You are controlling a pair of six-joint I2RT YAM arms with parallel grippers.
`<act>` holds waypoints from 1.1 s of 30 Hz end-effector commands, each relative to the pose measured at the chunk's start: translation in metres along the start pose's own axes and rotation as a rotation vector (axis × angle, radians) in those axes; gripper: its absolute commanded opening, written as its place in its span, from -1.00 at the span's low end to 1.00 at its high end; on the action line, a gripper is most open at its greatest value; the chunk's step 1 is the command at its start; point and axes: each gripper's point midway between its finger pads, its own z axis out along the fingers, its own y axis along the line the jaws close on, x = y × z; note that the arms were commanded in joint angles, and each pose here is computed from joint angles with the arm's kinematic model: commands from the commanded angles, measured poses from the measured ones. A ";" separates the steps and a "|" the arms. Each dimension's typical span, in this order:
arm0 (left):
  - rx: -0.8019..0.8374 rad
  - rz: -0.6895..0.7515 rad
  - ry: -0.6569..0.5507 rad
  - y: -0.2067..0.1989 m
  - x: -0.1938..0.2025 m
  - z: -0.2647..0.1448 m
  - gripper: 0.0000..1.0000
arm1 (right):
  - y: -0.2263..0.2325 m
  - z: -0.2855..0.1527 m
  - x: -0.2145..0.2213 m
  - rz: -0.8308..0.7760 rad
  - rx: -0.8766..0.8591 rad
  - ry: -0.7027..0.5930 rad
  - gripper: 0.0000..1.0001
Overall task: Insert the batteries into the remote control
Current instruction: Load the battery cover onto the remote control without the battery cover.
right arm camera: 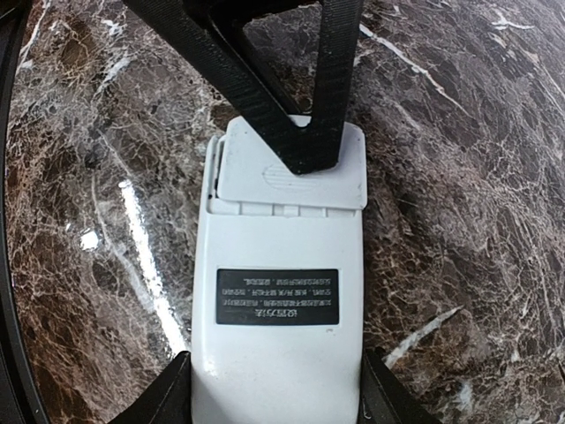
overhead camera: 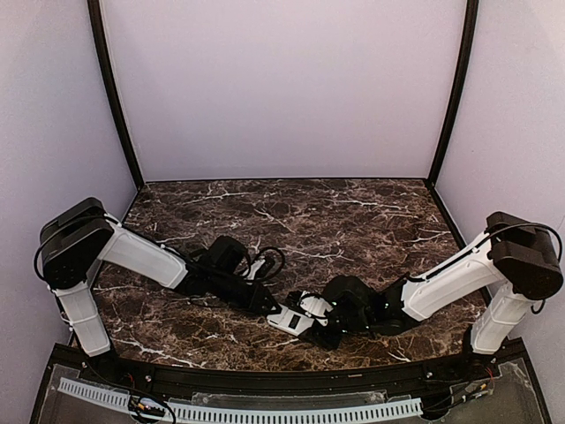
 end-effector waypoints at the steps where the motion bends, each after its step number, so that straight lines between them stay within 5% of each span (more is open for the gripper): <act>1: -0.062 -0.090 0.172 0.017 0.064 0.008 -0.45 | -0.040 0.005 -0.006 0.066 0.196 -0.018 -1.00; 33: -0.011 -0.052 0.144 0.010 0.064 0.004 -0.29 | -0.032 0.002 -0.003 -0.017 0.170 -0.037 -1.00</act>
